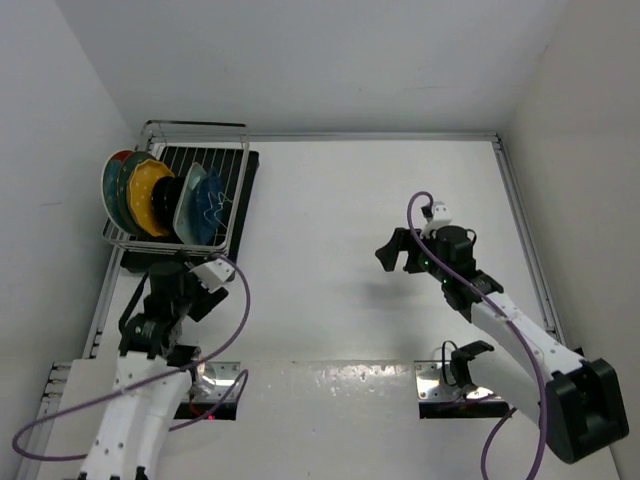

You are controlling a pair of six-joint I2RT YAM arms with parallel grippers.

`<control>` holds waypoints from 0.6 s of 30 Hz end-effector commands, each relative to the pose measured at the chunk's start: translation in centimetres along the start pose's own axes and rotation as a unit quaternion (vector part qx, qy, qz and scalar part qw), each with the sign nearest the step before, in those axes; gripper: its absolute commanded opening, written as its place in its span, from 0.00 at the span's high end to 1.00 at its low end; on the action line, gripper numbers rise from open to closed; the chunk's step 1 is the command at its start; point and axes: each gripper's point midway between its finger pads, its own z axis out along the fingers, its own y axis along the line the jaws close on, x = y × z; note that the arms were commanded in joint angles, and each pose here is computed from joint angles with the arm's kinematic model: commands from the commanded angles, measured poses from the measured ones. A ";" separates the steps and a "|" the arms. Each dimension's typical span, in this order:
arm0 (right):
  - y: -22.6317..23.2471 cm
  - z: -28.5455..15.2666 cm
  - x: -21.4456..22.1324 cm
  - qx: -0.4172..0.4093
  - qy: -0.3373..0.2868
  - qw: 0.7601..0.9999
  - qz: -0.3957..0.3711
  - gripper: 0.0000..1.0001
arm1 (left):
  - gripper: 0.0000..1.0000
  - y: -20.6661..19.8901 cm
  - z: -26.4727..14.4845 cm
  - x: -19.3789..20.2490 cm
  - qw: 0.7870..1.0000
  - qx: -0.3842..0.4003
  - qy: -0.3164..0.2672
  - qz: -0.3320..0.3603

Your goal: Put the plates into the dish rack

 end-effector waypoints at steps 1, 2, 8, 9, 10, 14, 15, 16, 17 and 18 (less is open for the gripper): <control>-0.9 -1.3 0.2 0.022 -0.021 0.999 0.014 0.00 | 0.00 3.3 -0.9 -0.3 0.985 -0.148 -0.054 -0.076; -1.2 -1.4 0.9 0.028 -0.016 0.999 0.016 0.00 | 0.00 3.2 -1.1 -0.1 0.982 -0.157 -0.064 -0.078; -2.5 -3.0 3.3 0.056 -0.005 0.997 0.048 0.00 | 0.00 1.4 -2.0 -0.4 0.974 -0.157 -0.130 -0.095; -2.5 -3.3 3.2 0.056 -0.012 0.997 0.055 0.00 | 0.00 1.4 -2.0 -0.4 0.974 -0.157 -0.130 -0.095; -2.9 -3.5 4.2 0.064 0.002 0.996 0.058 0.00 | 0.00 1.6 -2.0 -0.2 0.973 -0.162 -0.126 -0.102; -3.4 -4.2 4.6 0.078 -0.008 0.995 0.061 0.00 | 0.00 0.8 -1.0 0.5 0.981 -0.136 -0.095 -0.100; -3.6 -4.5 4.7 0.082 -0.012 0.995 0.061 0.00 | 0.00 0.3 -0.4 0.9 0.985 -0.119 -0.076 -0.098; -3.7 -4.6 4.8 0.085 -0.009 0.995 0.061 0.00 | 0.00 0.1 -0.1 1.1 0.987 -0.112 -0.066 -0.097; -3.8 -4.8 4.6 0.086 -0.013 0.994 0.059 0.00 | 0.00 -0.2 0.2 1.1 0.988 -0.102 -0.064 -0.096; -3.8 -4.9 4.7 0.089 -0.011 0.994 0.059 0.00 | 0.00 -0.4 0.4 1.3 0.990 -0.090 -0.050 -0.095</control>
